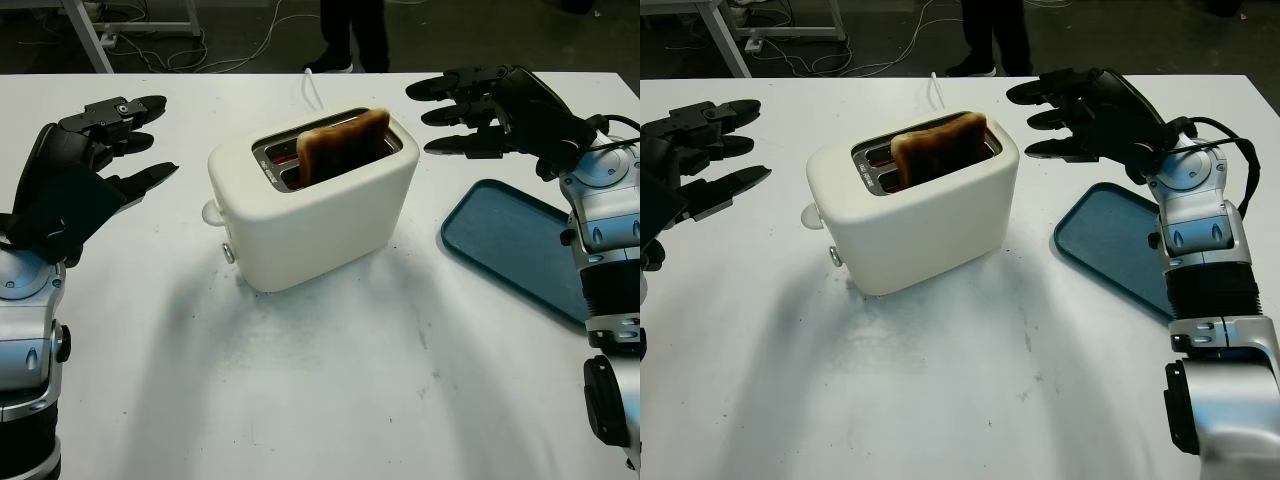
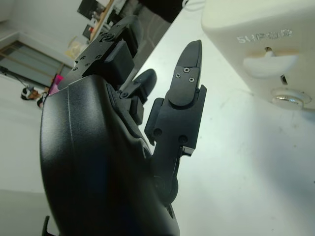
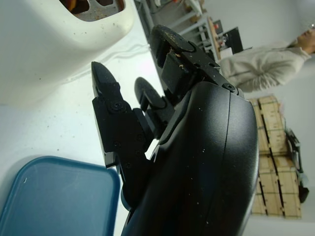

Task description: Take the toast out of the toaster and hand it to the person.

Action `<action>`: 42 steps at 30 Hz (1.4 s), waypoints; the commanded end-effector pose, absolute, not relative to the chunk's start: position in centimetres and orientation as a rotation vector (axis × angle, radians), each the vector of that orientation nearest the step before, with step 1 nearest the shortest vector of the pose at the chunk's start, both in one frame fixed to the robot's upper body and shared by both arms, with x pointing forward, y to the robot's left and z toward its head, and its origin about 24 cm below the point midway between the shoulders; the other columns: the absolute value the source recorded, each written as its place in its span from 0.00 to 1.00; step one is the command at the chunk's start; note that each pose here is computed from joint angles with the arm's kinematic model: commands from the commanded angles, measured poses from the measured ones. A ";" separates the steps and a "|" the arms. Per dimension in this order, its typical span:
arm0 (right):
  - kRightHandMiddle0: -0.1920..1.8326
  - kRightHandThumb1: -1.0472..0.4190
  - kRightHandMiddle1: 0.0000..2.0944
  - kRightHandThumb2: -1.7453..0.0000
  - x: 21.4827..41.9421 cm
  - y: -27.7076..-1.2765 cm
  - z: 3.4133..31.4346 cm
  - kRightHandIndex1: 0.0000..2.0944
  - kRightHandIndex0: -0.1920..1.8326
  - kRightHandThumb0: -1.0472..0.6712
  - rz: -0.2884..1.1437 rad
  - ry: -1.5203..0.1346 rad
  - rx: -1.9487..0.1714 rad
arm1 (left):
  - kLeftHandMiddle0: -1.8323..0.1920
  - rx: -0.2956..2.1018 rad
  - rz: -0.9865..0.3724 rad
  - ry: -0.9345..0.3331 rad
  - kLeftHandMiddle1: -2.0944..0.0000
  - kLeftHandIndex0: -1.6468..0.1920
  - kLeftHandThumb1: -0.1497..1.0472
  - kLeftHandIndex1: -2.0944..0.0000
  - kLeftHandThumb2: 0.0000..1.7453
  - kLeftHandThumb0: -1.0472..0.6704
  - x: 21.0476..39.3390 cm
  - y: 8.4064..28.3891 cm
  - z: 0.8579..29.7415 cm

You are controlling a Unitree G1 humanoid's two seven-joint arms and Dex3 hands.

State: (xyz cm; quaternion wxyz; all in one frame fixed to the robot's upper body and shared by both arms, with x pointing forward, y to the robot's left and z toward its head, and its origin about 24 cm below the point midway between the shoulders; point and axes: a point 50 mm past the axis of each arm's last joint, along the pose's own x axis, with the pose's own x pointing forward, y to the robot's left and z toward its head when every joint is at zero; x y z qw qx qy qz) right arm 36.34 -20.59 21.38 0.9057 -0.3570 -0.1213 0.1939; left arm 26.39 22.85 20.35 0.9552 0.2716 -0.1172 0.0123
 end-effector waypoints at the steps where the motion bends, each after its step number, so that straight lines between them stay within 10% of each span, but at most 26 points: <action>1: 0.44 0.16 0.00 1.00 36.2 -20.8 21.4 0.00 0.47 0.53 0.389 -0.248 -0.733 | 0.77 0.554 0.029 -0.247 0.67 0.59 0.89 1.00 0.04 0.46 26.2 22.9 20.4; 24: 0.58 0.37 0.05 1.00 35.3 -14.6 33.6 0.08 0.63 0.50 0.508 -0.608 -0.963 | 0.77 0.551 0.030 -0.253 0.66 0.58 0.89 1.00 0.04 0.46 26.1 23.0 20.3; 32: 0.61 0.38 0.05 1.00 35.4 -10.8 32.7 0.08 0.65 0.28 0.658 -0.635 -1.079 | 0.77 0.547 0.035 -0.249 0.66 0.58 0.89 1.00 0.05 0.46 26.1 23.1 20.3; 42: 0.59 0.33 0.04 0.99 35.6 -8.6 29.6 0.10 0.62 0.26 0.752 -0.613 -1.138 | 0.77 0.564 0.034 -0.248 0.66 0.58 0.89 1.00 0.04 0.45 26.2 23.1 20.4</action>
